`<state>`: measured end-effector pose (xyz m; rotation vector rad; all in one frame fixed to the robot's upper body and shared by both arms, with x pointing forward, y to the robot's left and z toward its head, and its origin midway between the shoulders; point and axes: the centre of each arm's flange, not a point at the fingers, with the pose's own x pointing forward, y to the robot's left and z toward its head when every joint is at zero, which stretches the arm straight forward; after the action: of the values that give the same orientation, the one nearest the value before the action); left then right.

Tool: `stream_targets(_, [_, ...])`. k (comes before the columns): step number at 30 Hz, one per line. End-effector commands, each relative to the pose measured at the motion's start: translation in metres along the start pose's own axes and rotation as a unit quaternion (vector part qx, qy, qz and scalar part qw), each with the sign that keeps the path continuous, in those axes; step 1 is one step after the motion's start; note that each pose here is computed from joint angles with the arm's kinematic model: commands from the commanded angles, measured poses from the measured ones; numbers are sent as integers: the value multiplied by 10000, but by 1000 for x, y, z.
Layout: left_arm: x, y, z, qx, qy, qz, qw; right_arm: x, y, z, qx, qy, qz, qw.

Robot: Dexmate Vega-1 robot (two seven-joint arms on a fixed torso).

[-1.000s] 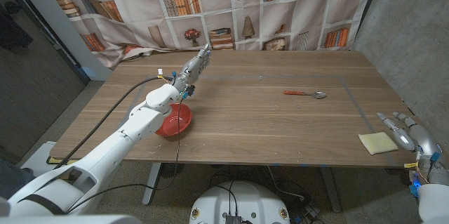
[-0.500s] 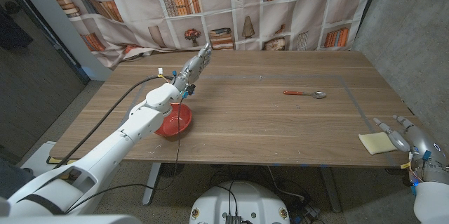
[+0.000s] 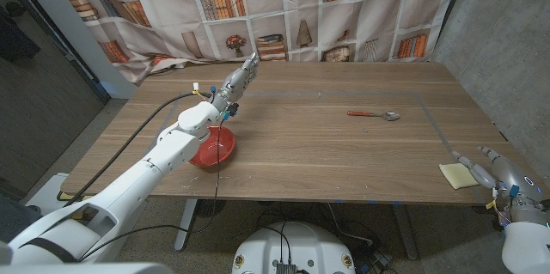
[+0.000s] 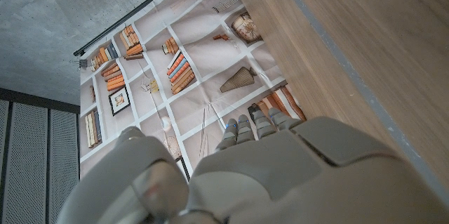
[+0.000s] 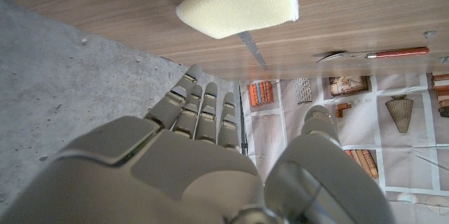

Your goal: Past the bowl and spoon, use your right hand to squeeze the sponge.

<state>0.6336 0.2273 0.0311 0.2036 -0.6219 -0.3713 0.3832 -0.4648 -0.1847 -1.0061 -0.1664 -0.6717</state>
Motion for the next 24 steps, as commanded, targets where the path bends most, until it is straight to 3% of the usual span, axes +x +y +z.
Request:
stream_targets(1, [0, 3, 1, 2, 1, 0, 10000, -1, 6, 2, -369, 58, 202, 9991])
stream_targets(24, [-5, 9, -8, -73, 106, 61, 9999, 13, 24, 7, -971, 412, 650, 9923])
